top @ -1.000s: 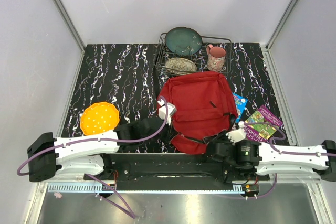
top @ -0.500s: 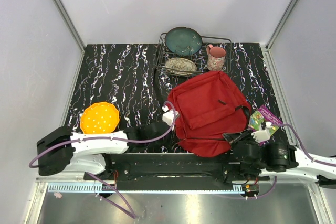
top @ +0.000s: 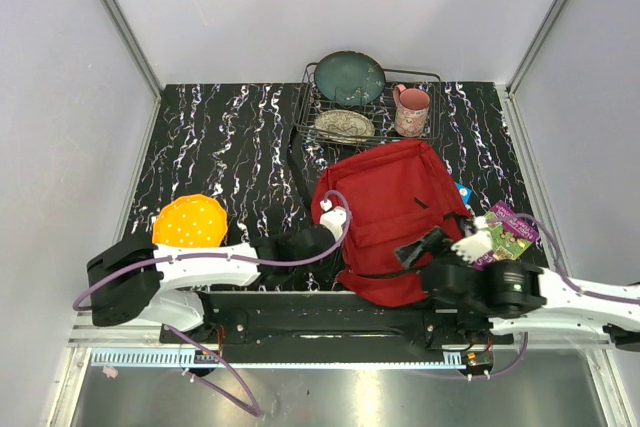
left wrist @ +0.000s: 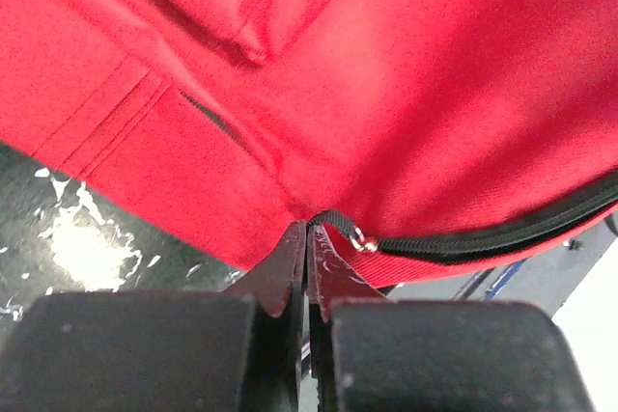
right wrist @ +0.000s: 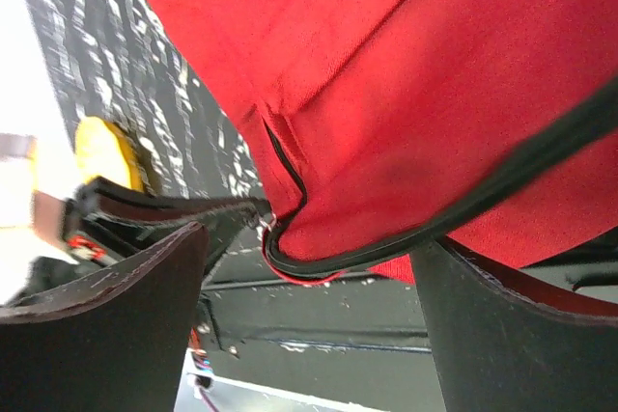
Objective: Pack the student bag
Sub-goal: Unzip the student bag at the center of the board.
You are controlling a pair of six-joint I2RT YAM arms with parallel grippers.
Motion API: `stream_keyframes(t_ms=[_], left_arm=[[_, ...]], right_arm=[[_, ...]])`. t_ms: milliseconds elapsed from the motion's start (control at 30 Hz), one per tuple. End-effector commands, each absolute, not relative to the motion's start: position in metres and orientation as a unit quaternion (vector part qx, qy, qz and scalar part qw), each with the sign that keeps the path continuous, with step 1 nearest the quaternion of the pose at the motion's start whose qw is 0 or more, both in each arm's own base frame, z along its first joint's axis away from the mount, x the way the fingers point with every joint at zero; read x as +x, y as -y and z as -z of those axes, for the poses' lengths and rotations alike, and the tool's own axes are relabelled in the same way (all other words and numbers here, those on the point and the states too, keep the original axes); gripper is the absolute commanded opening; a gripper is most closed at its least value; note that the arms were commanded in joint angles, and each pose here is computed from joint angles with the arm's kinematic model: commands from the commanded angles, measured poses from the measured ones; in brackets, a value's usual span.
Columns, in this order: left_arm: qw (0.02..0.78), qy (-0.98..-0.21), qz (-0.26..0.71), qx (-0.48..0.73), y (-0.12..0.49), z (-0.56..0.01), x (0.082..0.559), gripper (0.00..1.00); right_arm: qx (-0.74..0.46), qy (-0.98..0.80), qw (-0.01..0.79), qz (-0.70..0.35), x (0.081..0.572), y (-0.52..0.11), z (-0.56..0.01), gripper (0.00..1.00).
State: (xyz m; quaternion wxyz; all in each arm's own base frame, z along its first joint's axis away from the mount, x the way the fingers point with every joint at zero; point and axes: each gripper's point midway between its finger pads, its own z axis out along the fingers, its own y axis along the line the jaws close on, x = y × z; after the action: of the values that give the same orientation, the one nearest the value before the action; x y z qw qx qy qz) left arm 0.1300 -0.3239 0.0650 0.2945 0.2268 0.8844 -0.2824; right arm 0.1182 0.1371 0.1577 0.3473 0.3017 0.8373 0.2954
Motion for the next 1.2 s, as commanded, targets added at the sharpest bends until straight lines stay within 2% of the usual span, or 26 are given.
stream_keyframes(t_ms=[0, 100, 200, 300, 367, 433, 467, 533, 567, 600, 633, 867, 1033, 1167], left_arm=[[0.320, -0.857, 0.325, 0.241, 0.354, -0.093, 0.136, 0.00], [0.324, -0.849, 0.338, 0.243, 0.360, -0.099, 0.135, 0.00], [0.326, -0.845, 0.344, 0.245, 0.361, -0.104, 0.132, 0.00], [0.333, -0.839, 0.354, 0.246, 0.361, -0.109, 0.131, 0.00], [0.335, -0.836, 0.355, 0.248, 0.360, -0.111, 0.130, 0.00], [0.336, -0.836, 0.356, 0.249, 0.359, -0.111, 0.130, 0.00], [0.336, -0.836, 0.355, 0.250, 0.359, -0.111, 0.130, 0.00], [0.338, -0.833, 0.358, 0.251, 0.360, -0.113, 0.130, 0.00], [0.339, -0.832, 0.359, 0.253, 0.360, -0.114, 0.130, 0.00], [0.339, -0.832, 0.358, 0.254, 0.359, -0.114, 0.130, 0.00], [0.338, -0.833, 0.356, 0.255, 0.358, -0.112, 0.130, 0.00], [0.334, -0.862, 0.298, 0.240, 0.331, -0.085, 0.134, 0.00], [0.351, -0.901, 0.171, 0.186, 0.275, -0.053, 0.163, 0.00], [0.326, -0.924, 0.141, 0.141, 0.250, -0.035, 0.182, 0.00]], right_arm=[[0.279, -0.868, 0.276, -0.305, 0.101, -0.196, -0.160, 0.91], [0.299, -0.874, 0.260, -0.283, 0.101, -0.218, -0.146, 0.92], [0.345, -0.849, 0.251, -0.311, 0.107, -0.229, -0.142, 0.92], [0.398, -0.817, 0.246, -0.338, 0.114, -0.227, -0.131, 0.86], [0.430, -0.797, 0.237, -0.351, 0.117, -0.224, -0.125, 0.72], [0.435, -0.791, 0.238, -0.357, 0.118, -0.221, -0.118, 0.64], [0.446, -0.786, 0.234, -0.359, 0.119, -0.220, -0.117, 0.54], [0.444, -0.786, 0.244, -0.355, 0.121, -0.217, -0.115, 0.42], [0.445, -0.786, 0.243, -0.354, 0.120, -0.216, -0.115, 0.30], [0.443, -0.786, 0.252, -0.350, 0.122, -0.212, -0.116, 0.10], [0.440, -0.787, 0.258, -0.346, 0.123, -0.208, -0.117, 0.01], [0.425, -0.796, 0.306, -0.305, 0.125, -0.157, -0.119, 0.00], [0.406, -0.790, 0.318, -0.332, 0.124, -0.138, -0.118, 0.00], [0.393, -0.796, 0.314, -0.338, 0.121, -0.132, -0.110, 0.00]])
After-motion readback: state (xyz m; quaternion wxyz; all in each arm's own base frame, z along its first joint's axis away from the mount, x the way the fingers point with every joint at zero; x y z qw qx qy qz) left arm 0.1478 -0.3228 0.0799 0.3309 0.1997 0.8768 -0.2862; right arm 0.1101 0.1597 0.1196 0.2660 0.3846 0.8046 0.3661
